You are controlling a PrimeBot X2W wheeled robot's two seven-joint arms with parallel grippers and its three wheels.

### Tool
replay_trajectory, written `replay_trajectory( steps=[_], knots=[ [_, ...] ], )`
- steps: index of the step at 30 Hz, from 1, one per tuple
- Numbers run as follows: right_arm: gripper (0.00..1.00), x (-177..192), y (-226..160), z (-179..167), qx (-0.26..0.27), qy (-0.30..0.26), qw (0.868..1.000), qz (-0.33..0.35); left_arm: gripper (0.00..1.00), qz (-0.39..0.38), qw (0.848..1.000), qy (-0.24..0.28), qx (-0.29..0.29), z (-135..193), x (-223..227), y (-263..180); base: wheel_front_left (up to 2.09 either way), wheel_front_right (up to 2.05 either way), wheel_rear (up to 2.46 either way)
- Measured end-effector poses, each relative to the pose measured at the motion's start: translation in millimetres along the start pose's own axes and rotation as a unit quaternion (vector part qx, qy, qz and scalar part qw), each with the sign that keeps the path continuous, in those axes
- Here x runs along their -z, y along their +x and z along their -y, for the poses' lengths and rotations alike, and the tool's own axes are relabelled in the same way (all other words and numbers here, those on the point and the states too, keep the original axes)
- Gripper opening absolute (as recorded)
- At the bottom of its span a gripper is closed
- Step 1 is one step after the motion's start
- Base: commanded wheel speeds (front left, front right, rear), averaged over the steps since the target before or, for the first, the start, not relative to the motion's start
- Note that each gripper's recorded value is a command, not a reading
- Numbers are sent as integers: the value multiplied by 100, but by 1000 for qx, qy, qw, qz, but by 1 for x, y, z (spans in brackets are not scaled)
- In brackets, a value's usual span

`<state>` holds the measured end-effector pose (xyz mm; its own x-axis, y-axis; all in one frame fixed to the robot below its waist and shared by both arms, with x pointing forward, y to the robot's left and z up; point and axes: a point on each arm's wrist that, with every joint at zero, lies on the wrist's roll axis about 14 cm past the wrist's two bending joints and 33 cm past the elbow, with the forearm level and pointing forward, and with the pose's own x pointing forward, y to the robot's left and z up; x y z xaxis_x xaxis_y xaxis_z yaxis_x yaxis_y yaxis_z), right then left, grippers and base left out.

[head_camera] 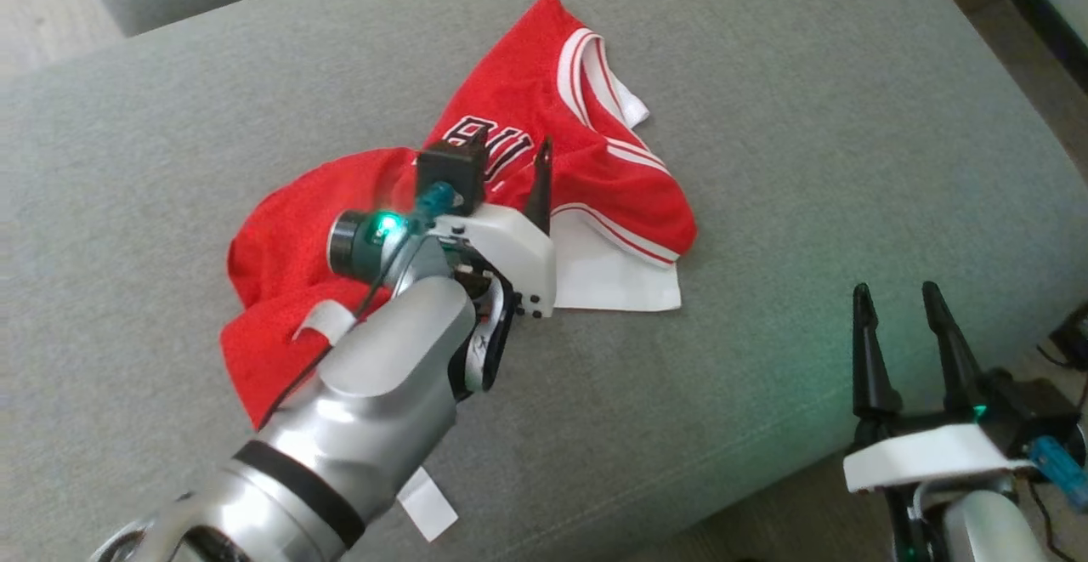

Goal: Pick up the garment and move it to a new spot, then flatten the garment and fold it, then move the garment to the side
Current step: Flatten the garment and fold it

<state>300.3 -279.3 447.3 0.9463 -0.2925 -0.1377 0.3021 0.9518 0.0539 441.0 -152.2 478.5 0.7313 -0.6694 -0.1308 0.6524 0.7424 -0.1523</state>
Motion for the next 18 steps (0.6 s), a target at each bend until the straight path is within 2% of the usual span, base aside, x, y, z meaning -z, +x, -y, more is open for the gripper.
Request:
replay_trajectory(
  steps=[3,8,18],
  knots=[
    [100,2,-1,-3,-5,-2,1000,-3,100,24,999,-17,-15,-9,-12,-7,0,0,0],
    [100,-1,3,-12,-22,-5,1000,5,100,43,997,-35,-56,-31,-9,-40,0,0,0],
    [100,-7,7,-33,-61,-20,998,18,100,54,983,-6,-175,-82,10,-125,0,0,0]
  ],
)
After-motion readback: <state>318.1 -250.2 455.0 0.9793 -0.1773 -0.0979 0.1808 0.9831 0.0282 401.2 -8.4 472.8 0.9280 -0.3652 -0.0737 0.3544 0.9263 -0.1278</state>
